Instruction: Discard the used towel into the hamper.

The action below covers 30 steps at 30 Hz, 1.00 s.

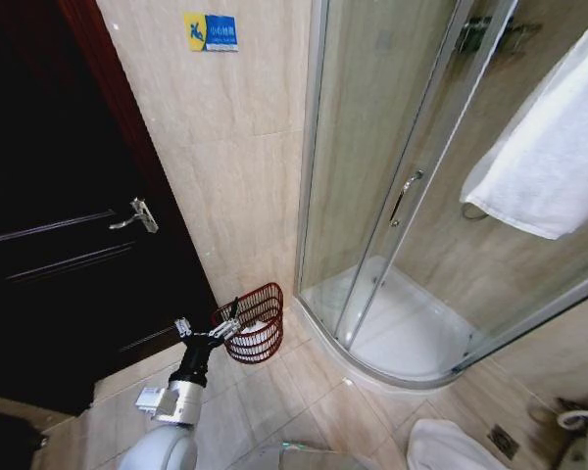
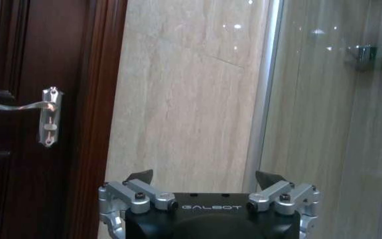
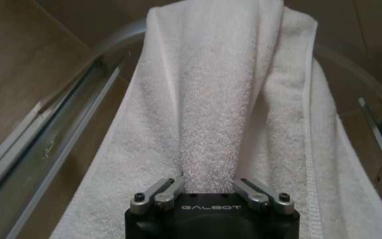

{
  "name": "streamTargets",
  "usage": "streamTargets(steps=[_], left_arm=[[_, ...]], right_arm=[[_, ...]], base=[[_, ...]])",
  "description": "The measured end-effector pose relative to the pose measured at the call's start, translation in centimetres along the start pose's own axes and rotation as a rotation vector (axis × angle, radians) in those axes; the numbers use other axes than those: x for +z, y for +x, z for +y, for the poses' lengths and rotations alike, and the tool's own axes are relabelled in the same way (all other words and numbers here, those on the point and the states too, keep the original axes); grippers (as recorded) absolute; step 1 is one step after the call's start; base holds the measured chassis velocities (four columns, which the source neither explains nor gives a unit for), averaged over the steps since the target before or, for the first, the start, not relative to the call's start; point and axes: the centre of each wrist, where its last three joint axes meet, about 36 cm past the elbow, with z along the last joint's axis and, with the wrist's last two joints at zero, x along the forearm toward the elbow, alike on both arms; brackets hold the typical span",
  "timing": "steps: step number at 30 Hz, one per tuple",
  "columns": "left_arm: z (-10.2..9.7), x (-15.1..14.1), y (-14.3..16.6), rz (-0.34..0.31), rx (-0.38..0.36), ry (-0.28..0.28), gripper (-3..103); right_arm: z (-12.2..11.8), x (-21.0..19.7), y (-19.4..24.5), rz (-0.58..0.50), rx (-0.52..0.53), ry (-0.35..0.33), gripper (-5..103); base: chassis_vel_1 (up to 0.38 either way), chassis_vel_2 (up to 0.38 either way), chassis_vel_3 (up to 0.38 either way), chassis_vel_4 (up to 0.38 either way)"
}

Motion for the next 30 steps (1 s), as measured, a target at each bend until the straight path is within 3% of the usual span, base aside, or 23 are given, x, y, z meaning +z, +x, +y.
streamTargets(steps=[14,20,24,30], left_arm=[[0.0,0.0,0.0,0.000,0.000,0.000,100],[0.0,0.0,0.0,0.000,0.000,0.000,100],[0.0,0.0,0.0,0.000,0.000,0.000,100],[0.0,0.0,0.0,0.000,0.000,0.000,100]], right_arm=[[-1.0,-3.5,3.7,-0.135,-0.048,-0.032,14],[-1.0,-5.4,4.6,-0.259,-0.061,0.053,14],[-1.6,-6.9,4.2,-0.389,-0.040,0.174,14],[-2.2,-9.3,3.9,-0.491,-0.020,0.208,14]], base=[[0.000,0.000,0.000,0.000],[0.000,0.000,0.000,0.000],[0.000,0.000,0.000,0.000],[0.000,0.000,0.000,0.000]])
